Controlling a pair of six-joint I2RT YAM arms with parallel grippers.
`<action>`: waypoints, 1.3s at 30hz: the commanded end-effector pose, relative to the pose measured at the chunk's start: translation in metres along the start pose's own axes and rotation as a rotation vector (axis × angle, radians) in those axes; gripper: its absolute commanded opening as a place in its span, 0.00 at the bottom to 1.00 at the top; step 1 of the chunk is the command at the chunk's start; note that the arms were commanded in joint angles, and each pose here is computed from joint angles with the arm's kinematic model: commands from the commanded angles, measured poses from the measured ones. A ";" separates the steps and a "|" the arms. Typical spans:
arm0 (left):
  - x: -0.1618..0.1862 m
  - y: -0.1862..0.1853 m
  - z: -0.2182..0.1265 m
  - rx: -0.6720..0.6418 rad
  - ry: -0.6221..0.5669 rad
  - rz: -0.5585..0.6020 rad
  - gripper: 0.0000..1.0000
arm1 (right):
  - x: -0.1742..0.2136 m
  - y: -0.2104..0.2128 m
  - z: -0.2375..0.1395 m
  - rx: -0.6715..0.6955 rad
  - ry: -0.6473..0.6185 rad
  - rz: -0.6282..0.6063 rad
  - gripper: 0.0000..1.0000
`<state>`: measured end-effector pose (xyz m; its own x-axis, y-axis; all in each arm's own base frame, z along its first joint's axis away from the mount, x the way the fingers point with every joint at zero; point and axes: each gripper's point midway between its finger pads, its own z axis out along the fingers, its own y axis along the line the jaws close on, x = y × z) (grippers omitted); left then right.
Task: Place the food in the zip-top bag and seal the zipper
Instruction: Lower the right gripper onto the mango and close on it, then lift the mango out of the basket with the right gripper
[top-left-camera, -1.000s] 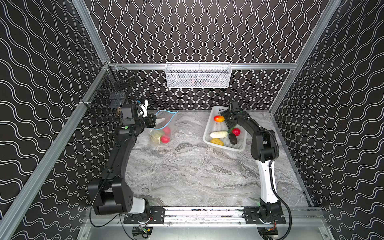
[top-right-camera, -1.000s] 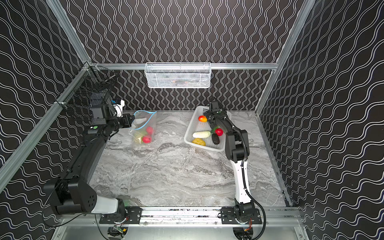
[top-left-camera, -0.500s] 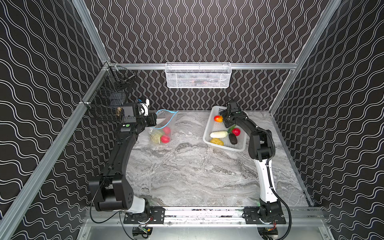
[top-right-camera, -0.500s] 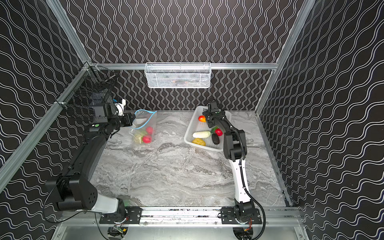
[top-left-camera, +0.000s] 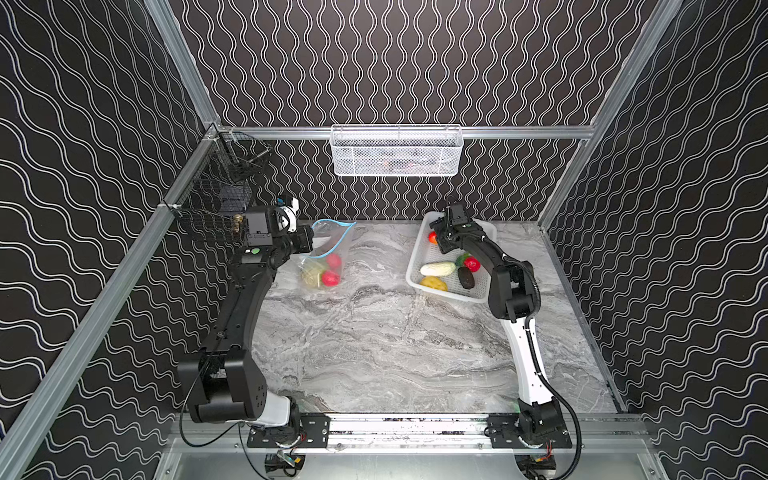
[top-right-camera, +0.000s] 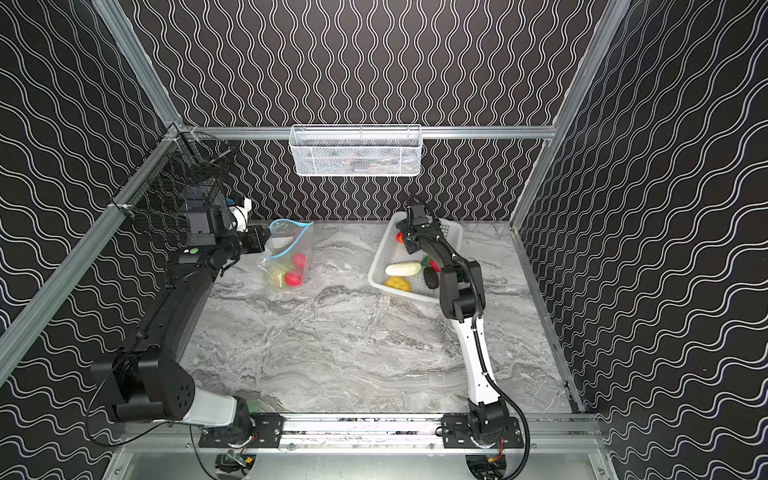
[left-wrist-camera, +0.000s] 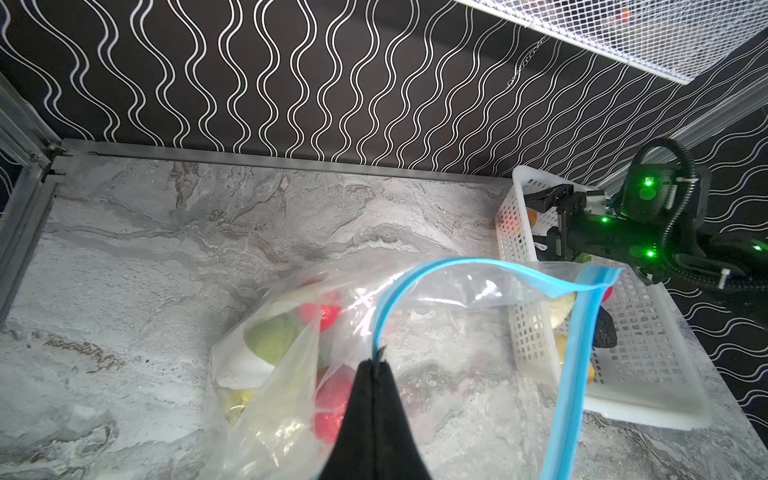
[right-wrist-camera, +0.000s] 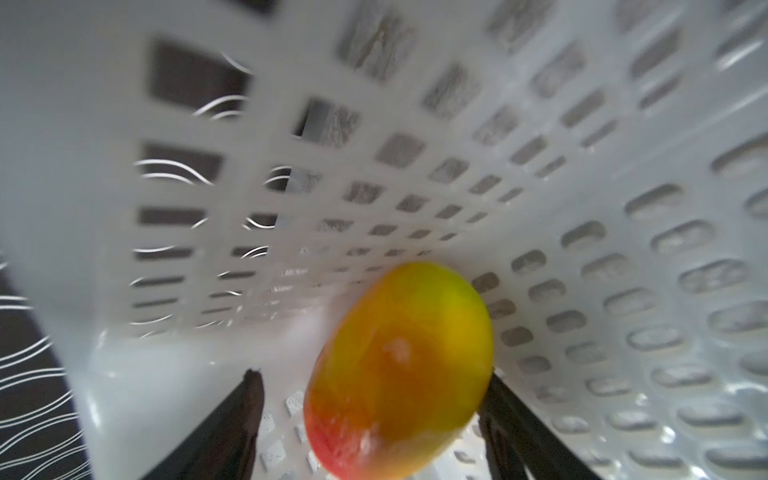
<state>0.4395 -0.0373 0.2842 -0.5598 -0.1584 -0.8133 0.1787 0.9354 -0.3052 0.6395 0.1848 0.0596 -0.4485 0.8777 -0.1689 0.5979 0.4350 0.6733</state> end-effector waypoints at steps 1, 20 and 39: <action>-0.001 0.000 -0.001 -0.005 0.000 0.019 0.00 | -0.004 -0.004 0.007 0.011 -0.023 0.038 0.80; -0.001 -0.001 -0.002 0.004 -0.005 0.019 0.00 | -0.003 -0.032 0.011 0.053 -0.022 0.023 0.52; 0.006 -0.003 -0.005 0.014 -0.004 0.021 0.00 | 0.019 -0.010 -0.021 -0.171 0.137 -0.044 0.21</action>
<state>0.4312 -0.0397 0.2806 -0.5633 -0.1431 -0.8138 0.1970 0.9333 -0.3004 0.6131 0.1807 0.0510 -0.5131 0.8497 -0.1212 0.5263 0.4229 0.7377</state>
